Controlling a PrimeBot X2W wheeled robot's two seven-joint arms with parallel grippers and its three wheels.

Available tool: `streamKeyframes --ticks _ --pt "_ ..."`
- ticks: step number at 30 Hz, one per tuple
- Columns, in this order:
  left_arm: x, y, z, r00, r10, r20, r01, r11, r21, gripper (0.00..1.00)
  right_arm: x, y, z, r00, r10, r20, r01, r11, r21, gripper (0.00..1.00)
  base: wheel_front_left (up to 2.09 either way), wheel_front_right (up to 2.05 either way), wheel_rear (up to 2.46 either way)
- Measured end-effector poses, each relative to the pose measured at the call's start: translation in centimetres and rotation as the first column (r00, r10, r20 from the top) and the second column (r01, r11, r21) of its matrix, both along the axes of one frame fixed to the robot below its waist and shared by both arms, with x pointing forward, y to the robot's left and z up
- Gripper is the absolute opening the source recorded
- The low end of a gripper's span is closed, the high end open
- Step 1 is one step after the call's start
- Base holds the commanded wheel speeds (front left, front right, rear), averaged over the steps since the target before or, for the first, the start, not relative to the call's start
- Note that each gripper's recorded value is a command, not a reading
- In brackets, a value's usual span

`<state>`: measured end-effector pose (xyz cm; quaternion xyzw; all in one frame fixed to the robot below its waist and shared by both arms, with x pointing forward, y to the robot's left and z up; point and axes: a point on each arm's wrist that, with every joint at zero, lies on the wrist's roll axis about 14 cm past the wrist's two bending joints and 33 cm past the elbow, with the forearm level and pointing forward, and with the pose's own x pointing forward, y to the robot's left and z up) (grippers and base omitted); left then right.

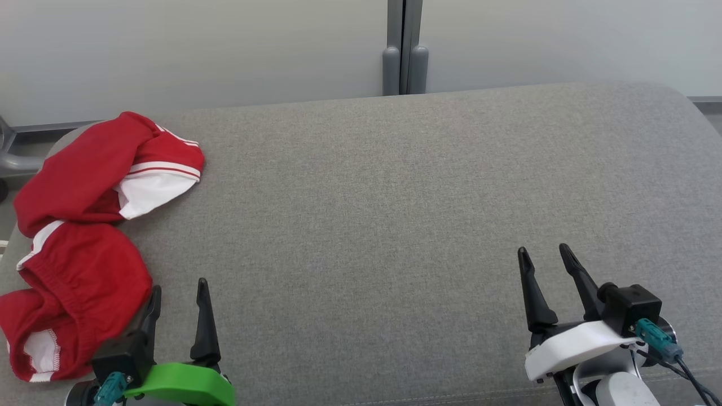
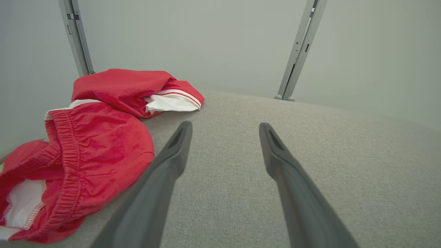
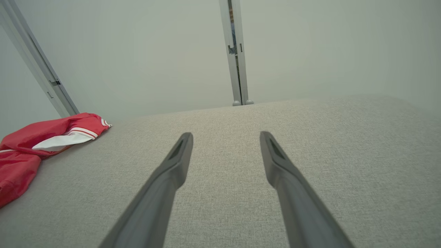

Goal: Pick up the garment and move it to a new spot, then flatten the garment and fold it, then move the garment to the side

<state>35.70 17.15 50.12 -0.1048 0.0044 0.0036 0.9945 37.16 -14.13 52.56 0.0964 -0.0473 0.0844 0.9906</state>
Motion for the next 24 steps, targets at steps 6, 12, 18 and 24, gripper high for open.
streamKeyframes --ticks 6,12,18,24 --pt "0.0 -0.3 0.2 1.0 -0.011 0.006 0.01 0.999 0.046 1.0 -0.1 0.4 -0.1 1.0 0.013 0.013 -0.012 0.998 -0.054 1.0 0.0 0.0 0.0" --pt "-0.3 -0.4 0.2 1.0 -0.013 0.009 0.012 0.996 0.086 1.0 -0.3 0.8 0.0 0.999 0.024 0.028 -0.021 0.995 -0.099 1.0 0.0 0.0 0.0" --pt "-0.4 -0.6 0.3 1.0 -0.02 0.011 0.019 0.994 0.112 1.0 -0.4 1.1 0.0 0.999 0.035 0.041 -0.029 0.99 -0.14 1.0 0.0 0.0 0.0" --pt "-0.5 -0.7 0.4 1.0 -0.025 0.015 0.023 0.991 0.131 1.0 -0.5 1.4 0.1 0.997 0.048 0.055 -0.038 0.984 -0.177 1.0 0.0 0.0 0.0"
